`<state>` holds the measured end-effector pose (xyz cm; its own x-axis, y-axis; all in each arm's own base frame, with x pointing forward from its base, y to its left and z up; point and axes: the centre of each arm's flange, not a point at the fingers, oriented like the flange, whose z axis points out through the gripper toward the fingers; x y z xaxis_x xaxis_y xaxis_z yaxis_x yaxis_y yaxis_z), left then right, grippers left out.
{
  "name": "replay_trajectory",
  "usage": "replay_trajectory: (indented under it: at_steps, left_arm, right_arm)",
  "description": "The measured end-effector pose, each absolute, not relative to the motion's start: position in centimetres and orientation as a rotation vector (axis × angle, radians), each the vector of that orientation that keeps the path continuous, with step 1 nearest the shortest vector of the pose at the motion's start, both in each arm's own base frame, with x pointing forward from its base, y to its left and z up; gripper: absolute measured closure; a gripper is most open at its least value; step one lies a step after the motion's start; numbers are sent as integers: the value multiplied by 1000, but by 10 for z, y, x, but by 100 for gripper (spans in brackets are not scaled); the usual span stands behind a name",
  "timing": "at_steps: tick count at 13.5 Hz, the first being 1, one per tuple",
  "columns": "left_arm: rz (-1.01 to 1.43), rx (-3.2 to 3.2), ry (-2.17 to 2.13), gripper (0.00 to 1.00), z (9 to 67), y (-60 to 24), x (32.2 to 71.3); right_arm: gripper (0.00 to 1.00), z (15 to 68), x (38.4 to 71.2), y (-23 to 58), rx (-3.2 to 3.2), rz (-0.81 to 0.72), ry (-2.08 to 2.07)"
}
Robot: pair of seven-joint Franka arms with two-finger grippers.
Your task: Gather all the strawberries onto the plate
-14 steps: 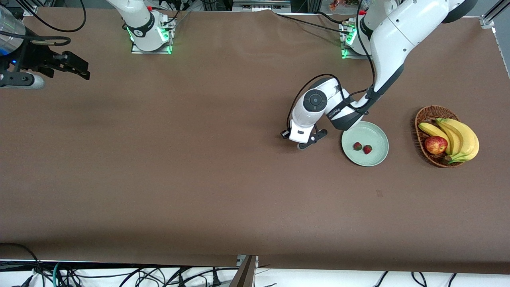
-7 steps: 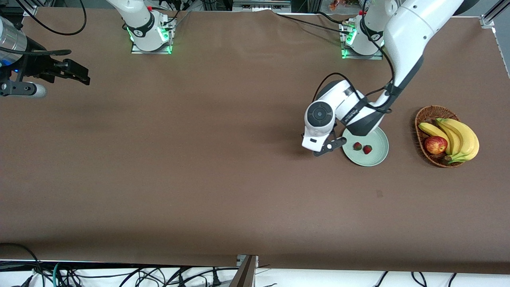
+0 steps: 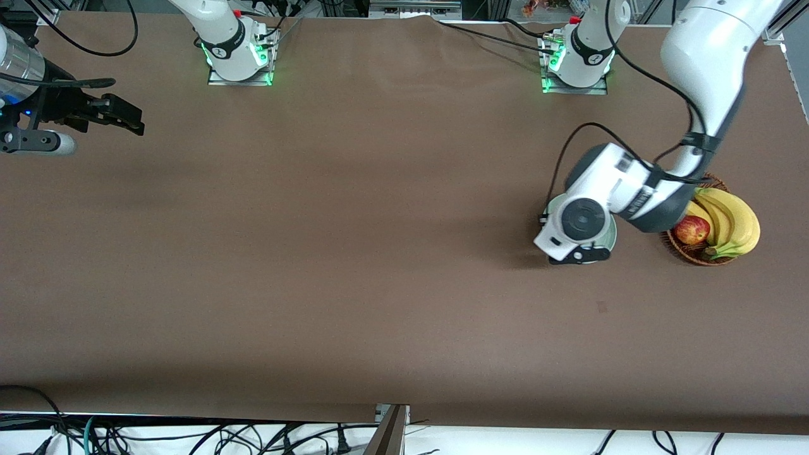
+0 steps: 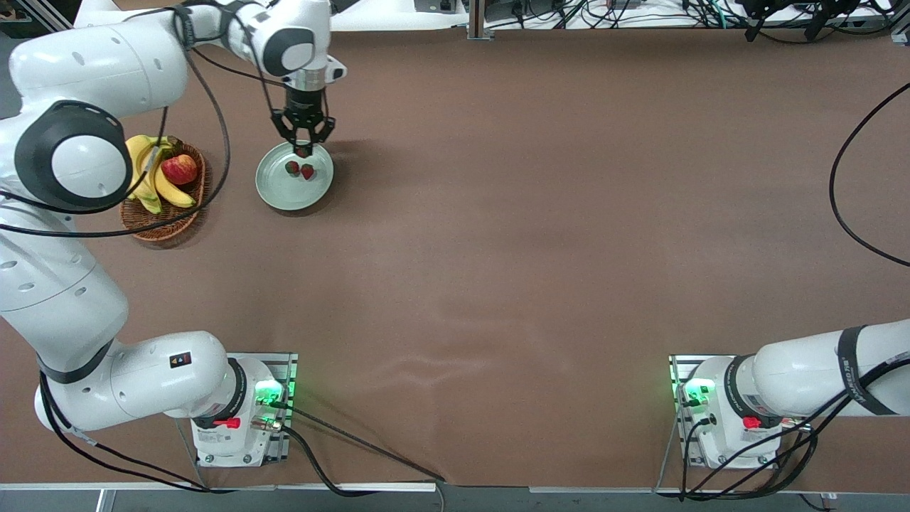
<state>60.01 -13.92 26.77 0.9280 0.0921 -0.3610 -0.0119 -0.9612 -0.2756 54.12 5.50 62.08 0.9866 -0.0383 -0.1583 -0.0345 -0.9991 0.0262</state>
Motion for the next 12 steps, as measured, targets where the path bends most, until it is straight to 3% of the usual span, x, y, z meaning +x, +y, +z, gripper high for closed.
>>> replay_trajectory:
  at_steps: [3,4,10,12]
  left_arm:
    - [593,-2889,65,66,251,-79,603]
    - [573,-2938,76,61,240,-71,598]
    - [515,-3084,37,1,224,-38,577]
    - [502,-3088,54,0,233,-46,581]
  right_arm:
    - [0,621,541,55,3108,-248,-58]
    - [0,621,541,55,3108,-248,-57]
    - [0,620,542,55,3108,-248,-58]
    - [0,620,542,55,3108,-248,-58]
